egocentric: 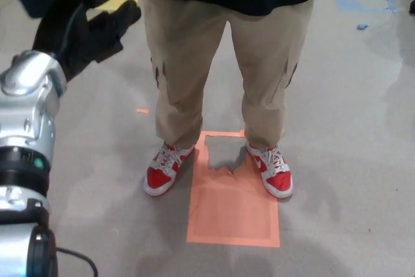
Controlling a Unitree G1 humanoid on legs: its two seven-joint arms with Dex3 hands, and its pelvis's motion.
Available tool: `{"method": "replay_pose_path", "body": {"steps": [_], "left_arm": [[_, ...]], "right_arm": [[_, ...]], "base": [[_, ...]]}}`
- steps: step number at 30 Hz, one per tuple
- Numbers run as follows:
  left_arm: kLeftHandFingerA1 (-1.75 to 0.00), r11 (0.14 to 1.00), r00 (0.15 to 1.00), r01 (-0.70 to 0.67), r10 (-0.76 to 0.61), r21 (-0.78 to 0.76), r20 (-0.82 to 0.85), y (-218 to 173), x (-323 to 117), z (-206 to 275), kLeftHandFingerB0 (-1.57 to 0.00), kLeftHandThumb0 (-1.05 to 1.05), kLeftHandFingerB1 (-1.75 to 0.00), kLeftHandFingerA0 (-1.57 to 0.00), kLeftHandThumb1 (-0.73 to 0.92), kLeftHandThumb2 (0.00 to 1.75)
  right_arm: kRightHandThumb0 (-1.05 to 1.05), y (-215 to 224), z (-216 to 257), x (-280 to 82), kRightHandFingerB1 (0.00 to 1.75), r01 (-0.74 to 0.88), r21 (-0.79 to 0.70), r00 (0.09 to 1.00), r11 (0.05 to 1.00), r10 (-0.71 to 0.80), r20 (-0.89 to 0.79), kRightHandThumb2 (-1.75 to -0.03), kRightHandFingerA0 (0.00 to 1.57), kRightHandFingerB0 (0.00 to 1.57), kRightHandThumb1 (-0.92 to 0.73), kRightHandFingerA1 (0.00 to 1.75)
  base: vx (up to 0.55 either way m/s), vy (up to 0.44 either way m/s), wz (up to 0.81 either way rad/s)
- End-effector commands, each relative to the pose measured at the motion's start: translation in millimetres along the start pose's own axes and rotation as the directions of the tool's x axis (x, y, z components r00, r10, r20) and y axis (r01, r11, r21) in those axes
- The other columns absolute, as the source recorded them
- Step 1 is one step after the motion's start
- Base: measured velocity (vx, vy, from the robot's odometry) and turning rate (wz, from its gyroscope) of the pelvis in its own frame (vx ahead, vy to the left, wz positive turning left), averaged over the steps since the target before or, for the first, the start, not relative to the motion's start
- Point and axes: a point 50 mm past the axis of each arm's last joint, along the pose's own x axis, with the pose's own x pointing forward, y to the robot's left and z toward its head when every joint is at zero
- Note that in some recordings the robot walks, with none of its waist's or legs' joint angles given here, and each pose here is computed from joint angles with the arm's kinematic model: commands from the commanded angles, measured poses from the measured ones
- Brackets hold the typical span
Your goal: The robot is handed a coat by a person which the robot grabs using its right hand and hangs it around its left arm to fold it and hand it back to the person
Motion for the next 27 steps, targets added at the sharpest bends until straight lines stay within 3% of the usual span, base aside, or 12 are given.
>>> {"method": "replay_pose_path", "body": {"steps": [1, 10, 12, 13, 14, 16, 19, 20, 23, 24, 25, 27], "left_arm": [[-0.33, 0.998, 1.0, -0.018, 0.017, -0.065, -0.017, 4, -13, -16, -0.18, -0.66, -0.3, -0.26, 0.75, 0.62], [-0.33, 0.994, 0.993, -0.062, 0.053, -0.085, -0.103, 16, -80, -72, -0.17, -0.63, -0.3, -0.24, 0.79, 0.63], [-0.33, 0.994, 0.99, -0.076, 0.065, -0.085, -0.128, 18, -87, -77, -0.16, -0.62, -0.3, -0.23, 0.8, 0.63], [-0.35, 0.988, 0.981, -0.117, 0.099, -0.099, -0.168, 23, -99, -87, -0.15, -0.59, -0.31, -0.23, 0.79, 0.64], [-0.48, 0.982, 0.969, -0.147, 0.12, -0.118, -0.215, 28, -114, -101, -0.01, -0.33, -0.48, -0.01, 0.6, 1.1], [-0.34, 0.98, 0.952, -0.172, 0.141, -0.096, -0.271, 35, -128, -115, -0.14, -0.58, -0.3, -0.22, 0.82, 0.65], [-0.35, 0.977, 0.913, -0.207, 0.177, -0.044, -0.367, 45, -151, -137, -0.17, -0.58, -0.32, -0.23, 0.85, 0.65], [-0.51, 0.975, 0.895, -0.222, 0.191, -0.03, -0.403, 47, -162, -147, -0.07, -0.3, -0.5, -0.07, 0.58, 1.1], [-0.51, 0.968, 0.853, -0.247, 0.203, -0.03, -0.48, 49, -178, -163, -0.07, -0.3, -0.5, -0.07, 0.59, 1.1], [-0.34, 0.969, 0.838, -0.245, 0.205, -0.013, -0.506, 51, -184, -168, -0.21, -0.55, -0.34, -0.19, 0.86, 0.68], [-0.51, 0.971, 0.819, -0.24, 0.214, 0.021, -0.533, 52, -193, -174, -0.07, -0.3, -0.49, -0.08, 0.59, 1.1], [-0.35, 0.971, 0.807, -0.235, 0.22, 0.043, -0.549, 52, -197, -177, -0.23, -0.61, -0.32, -0.25, 0.84, 0.65]], "right_arm": [[-0.45, -2, -3, 0, 0.33, 0.029, 0.007, 1.0, 1.0, -0.029, -0.01, -0.65, 0.27, 0.34, -0.83, 0.31], [-0.49, -1, -3, 0, 0.51, 0.061, 0.05, 0.998, 0.997, -0.061, 0.005, -0.95, 0.22, 0.35, -0.64, 0.45], [-0.44, -1, -2, 0, 0.34, 0.064, 0.05, 0.998, 0.997, -0.065, 0.008, -0.64, 0.32, 0.38, -0.8, 0.32], [-0.51, -1, -1, 0, 0.5, 0.069, 0.052, 0.998, 0.996, -0.069, 0.013, -0.94, 0.23, 0.35, -0.64, 0.45], [-0.5, 1, -2, 0, 0.51, 0.073, 0.06, 0.997, 0.996, -0.074, 0.015, -0.94, 0.23, 0.36, -0.64, 0.45], [-0.51, 1, -2, 0, 0.51, 0.074, 0.076, 0.997, 0.994, -0.075, 0.017, -0.94, 0.21, 0.35, -0.63, 0.45], [-0.48, 1, -2, 0, 0.5, 0.081, 0.085, 0.996, 0.993, -0.083, 0.014, -0.92, 0.23, 0.34, -0.63, 0.45], [-0.47, 2, -2, 0, 0.5, 0.082, 0.088, 0.996, 0.993, -0.083, 0.011, -0.92, 0.23, 0.36, -0.63, 0.45], [-0.48, 5, -2, 1, 0.5, 0.086, 0.067, 0.996, 0.994, -0.088, 0.017, -0.92, 0.25, 0.36, -0.64, 0.45], [-0.48, 6, -1, 1, 0.5, 0.088, 0.074, 0.996, 0.993, -0.09, 0.02, -0.92, 0.25, 0.36, -0.64, 0.46], [-0.47, 8, -1, 1, 0.5, 0.088, 0.099, 0.996, 0.991, -0.091, 0.021, -0.9, 0.25, 0.35, -0.63, 0.45], [-0.48, 9, -2, 1, 0.49, 0.087, 0.096, 0.996, 0.992, -0.09, 0.018, -0.91, 0.23, 0.33, -0.63, 0.45]], "base": [[0.0, 0.0, 0.0], [0.0, 0.0, 0.0], [0.0, 0.0, 0.0], [0.0, 0.0, 0.0], [0.0, 0.0, 0.0], [0.0, 0.0, 0.0], [0.0, 0.0, 0.0], [0.0, 0.0, 0.0], [0.0, 0.0, 0.0], [0.0, 0.0, 0.0], [0.0, 0.0, 0.0], [0.0, 0.0, 0.0]]}}
